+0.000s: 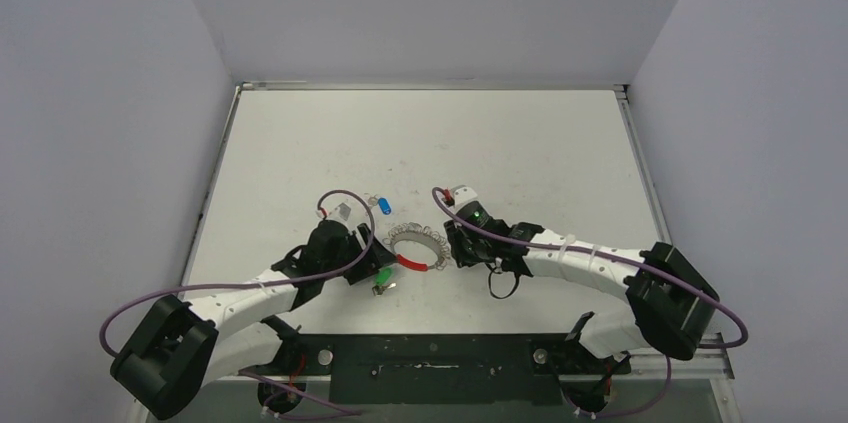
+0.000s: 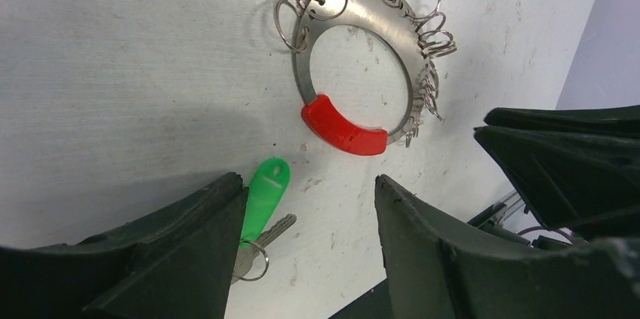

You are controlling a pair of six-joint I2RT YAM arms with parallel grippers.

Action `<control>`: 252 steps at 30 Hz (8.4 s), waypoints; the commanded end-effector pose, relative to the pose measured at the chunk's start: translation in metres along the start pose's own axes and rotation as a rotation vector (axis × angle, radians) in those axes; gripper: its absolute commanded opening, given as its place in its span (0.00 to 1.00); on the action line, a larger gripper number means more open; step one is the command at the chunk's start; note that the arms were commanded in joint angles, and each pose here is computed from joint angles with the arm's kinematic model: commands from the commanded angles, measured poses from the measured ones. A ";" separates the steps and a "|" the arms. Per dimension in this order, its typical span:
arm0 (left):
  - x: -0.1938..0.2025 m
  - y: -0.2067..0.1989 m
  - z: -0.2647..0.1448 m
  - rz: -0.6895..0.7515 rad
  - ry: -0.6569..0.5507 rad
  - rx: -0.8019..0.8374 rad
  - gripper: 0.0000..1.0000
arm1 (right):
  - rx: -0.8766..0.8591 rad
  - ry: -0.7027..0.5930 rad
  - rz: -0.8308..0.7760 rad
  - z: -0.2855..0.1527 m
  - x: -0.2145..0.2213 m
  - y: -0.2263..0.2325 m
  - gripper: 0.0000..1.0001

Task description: Put the keys on the keyring

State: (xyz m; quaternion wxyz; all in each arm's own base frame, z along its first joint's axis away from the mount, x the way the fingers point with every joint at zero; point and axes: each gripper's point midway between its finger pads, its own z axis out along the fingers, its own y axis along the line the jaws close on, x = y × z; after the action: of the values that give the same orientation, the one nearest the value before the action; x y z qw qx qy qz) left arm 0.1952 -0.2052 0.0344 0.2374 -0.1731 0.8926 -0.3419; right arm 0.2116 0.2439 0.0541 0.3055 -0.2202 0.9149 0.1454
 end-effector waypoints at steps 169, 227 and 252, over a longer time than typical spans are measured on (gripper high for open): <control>-0.050 -0.125 -0.078 0.765 -0.266 0.282 0.52 | -0.396 -0.293 -0.707 -0.095 -0.070 0.085 0.00; 0.044 -0.171 -0.081 1.736 -0.533 0.912 0.17 | -0.726 -0.402 -0.790 -0.109 -0.051 0.113 0.00; 0.025 -0.167 -0.096 1.604 -0.257 0.678 0.00 | -0.455 -0.577 -0.763 -0.120 -0.080 0.076 0.64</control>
State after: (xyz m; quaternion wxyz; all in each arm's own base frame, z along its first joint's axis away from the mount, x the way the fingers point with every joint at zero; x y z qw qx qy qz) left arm 0.1476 -0.2864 0.1917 0.5798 0.5602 0.5148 -0.2916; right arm 0.1584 0.2871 0.1929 0.4843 -0.5558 0.6061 0.2988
